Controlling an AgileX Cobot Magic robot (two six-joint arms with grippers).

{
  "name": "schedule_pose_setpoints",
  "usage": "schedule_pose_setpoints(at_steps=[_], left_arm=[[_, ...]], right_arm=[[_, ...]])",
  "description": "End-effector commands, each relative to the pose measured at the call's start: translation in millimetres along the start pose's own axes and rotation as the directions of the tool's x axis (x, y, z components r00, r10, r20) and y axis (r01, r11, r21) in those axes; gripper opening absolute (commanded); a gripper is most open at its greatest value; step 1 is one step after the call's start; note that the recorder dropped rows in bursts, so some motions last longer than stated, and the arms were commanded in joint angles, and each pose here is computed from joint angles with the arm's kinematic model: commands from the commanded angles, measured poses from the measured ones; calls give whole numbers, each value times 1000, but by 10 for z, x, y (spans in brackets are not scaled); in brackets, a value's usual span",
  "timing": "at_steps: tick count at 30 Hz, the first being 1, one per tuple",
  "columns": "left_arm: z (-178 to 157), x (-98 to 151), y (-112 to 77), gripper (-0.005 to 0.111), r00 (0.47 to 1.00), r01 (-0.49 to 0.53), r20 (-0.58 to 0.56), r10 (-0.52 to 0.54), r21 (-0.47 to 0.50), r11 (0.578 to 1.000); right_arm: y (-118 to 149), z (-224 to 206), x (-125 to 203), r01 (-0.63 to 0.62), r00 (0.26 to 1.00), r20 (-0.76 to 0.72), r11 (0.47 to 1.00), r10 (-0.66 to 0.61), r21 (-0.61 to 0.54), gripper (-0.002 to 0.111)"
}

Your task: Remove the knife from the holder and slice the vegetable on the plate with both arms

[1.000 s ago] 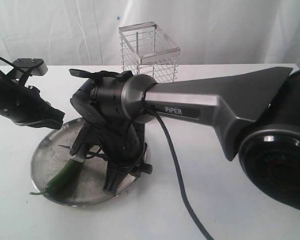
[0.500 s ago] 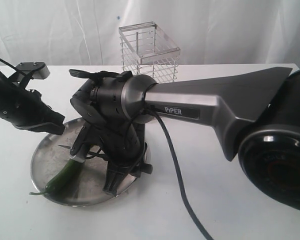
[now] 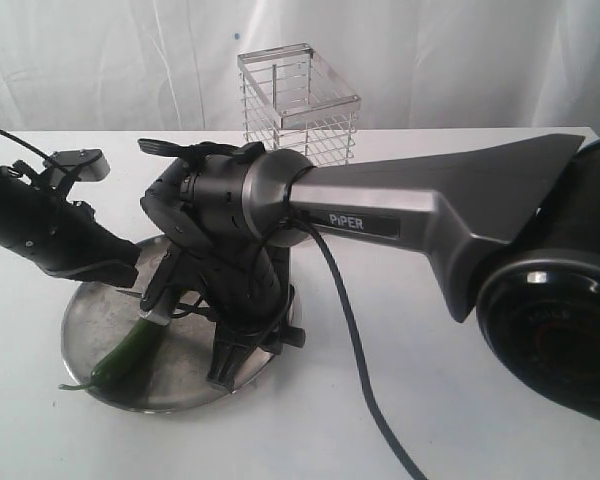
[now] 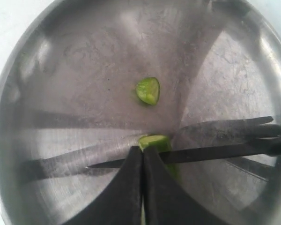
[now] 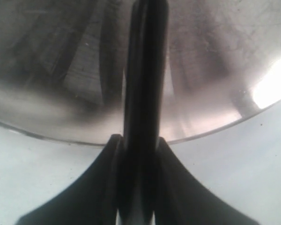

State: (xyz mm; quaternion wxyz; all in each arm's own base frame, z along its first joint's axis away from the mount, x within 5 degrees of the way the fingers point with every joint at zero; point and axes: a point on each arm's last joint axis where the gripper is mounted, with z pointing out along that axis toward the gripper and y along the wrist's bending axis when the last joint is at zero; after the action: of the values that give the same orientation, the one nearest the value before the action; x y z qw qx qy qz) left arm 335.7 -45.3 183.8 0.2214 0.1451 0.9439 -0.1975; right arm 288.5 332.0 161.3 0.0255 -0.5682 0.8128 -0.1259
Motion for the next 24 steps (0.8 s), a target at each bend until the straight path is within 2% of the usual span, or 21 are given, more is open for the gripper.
schedule_pose_setpoints(at_steps=[1,6,10,12,18,22,24], left_arm=[[136,46,4,0,1000,22,-20,-21,38,999],[384,106,124,0,999,32,-37,-31,27,999],[722,294,263,0,989,73,-133,-68,30,997],[718,281,256,0,989,90,-123,-85,34,995],[273,-29,66,0,1000,-2,-7,3,64,998],[-103,-178,-60,0,992,-71,107,70,6,997],[-328,-229,-120,0,981,-106,155,113,-53,993]], right_arm=[[6,-10,10,26,1000,-6,1000,-26,9,0],[6,-10,10,26,1000,-6,1000,-26,9,0],[6,-10,10,34,999,-6,999,-34,9,0],[6,-10,10,36,999,-6,999,-36,9,0],[-4,-10,12,37,999,-8,999,-37,19,0],[-53,-83,34,13,1000,0,998,-13,61,0],[-63,-132,44,7,1000,10,998,-7,65,0]])
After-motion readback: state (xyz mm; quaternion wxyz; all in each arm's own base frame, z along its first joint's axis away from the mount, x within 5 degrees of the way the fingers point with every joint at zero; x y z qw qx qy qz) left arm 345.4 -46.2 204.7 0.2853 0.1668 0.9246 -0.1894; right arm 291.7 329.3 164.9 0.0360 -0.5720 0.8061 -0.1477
